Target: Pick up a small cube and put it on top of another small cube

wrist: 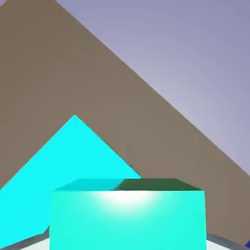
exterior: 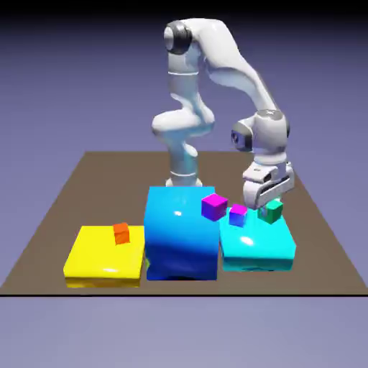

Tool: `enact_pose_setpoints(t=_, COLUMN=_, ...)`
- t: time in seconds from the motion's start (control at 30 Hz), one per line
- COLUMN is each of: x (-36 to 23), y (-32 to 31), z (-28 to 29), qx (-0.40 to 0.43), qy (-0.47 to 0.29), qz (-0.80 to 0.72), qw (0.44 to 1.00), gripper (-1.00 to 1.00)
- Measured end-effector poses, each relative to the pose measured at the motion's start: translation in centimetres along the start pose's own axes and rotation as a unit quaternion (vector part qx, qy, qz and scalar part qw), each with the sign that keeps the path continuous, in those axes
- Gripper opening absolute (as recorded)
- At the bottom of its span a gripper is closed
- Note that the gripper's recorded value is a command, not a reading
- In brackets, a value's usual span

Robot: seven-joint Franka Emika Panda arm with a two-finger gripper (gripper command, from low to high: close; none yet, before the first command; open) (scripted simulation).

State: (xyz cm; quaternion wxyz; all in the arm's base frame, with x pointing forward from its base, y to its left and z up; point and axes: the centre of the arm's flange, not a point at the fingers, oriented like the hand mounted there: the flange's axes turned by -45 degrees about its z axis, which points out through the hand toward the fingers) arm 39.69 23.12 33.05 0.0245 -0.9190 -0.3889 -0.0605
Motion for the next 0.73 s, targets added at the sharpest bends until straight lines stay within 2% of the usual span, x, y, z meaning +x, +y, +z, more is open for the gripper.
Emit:
enact_pose_setpoints(t=0.37, x=-9.6, y=-2.6, z=-3.9, qx=0.009, qy=0.001, qz=-0.076, qw=0.997, gripper=-1.00)
enact_pose_setpoints(t=0.43, x=-10.2, y=-1.4, z=-3.4, qx=0.010, qy=0.003, qz=-0.058, qw=0.998, gripper=-1.00)
enact_pose_setpoints(t=0.63, x=-10.5, y=-1.5, z=3.6, qx=0.009, qy=0.003, qz=-0.058, qw=0.998, gripper=-1.00)
enact_pose_setpoints(t=0.67, x=-10.5, y=-1.5, z=3.6, qx=0.009, qy=0.003, qz=-0.058, qw=0.998, gripper=1.00)
enact_pose_setpoints(t=0.73, x=-10.5, y=-1.5, z=3.6, qx=0.009, qy=0.003, qz=-0.058, qw=0.998, gripper=1.00)
